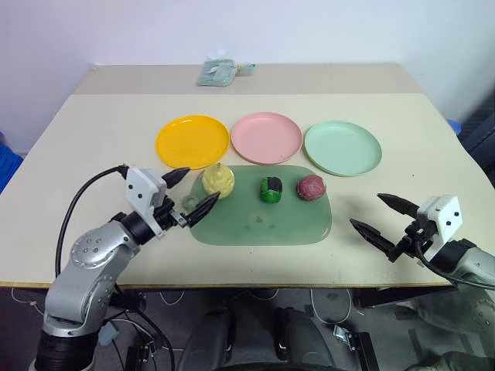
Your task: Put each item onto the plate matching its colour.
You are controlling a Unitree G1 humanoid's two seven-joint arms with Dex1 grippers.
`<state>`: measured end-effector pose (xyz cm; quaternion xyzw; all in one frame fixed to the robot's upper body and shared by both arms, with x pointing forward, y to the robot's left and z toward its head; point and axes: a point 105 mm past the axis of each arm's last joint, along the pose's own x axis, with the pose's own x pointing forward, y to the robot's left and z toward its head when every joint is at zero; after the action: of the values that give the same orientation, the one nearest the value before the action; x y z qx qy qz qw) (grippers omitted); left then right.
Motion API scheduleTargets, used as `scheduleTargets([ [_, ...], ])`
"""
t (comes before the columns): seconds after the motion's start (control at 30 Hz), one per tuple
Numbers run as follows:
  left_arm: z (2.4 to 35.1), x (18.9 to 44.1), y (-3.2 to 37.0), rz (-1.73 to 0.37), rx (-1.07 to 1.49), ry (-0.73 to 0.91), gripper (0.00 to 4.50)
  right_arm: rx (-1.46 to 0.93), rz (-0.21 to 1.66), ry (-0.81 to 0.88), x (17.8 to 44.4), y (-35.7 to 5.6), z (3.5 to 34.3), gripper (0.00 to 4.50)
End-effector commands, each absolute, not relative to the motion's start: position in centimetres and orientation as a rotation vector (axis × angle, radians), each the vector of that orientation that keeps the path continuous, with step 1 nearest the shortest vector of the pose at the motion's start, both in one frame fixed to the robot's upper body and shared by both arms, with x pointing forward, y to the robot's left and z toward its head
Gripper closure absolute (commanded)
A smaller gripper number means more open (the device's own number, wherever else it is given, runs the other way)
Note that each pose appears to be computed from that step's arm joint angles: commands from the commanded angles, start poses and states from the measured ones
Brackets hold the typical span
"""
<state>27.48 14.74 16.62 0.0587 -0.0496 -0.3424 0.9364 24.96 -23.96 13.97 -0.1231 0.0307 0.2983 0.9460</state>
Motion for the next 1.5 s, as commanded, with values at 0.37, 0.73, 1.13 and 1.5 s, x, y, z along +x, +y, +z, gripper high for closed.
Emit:
scheduleTargets([
  [0.37,14.8,26.4,16.0,-0.707,0.128,-0.129,0.00,-0.267,0.628,0.018,25.2,-23.7,14.9,0.08],
  [0.73,15.4,26.8,15.7,-0.659,0.126,-0.150,0.00,-0.253,0.694,-0.025,25.6,-22.2,15.6,0.08],
  [1.13,17.5,30.0,15.3,-0.530,-0.011,-0.128,0.00,-0.213,0.974,-0.137,26.2,-17.5,17.8,0.08],
  [1.5,15.4,32.0,14.4,-0.503,-0.040,-0.064,0.00,-0.221,1.012,-0.157,27.0,-15.9,17.9,0.08],
])
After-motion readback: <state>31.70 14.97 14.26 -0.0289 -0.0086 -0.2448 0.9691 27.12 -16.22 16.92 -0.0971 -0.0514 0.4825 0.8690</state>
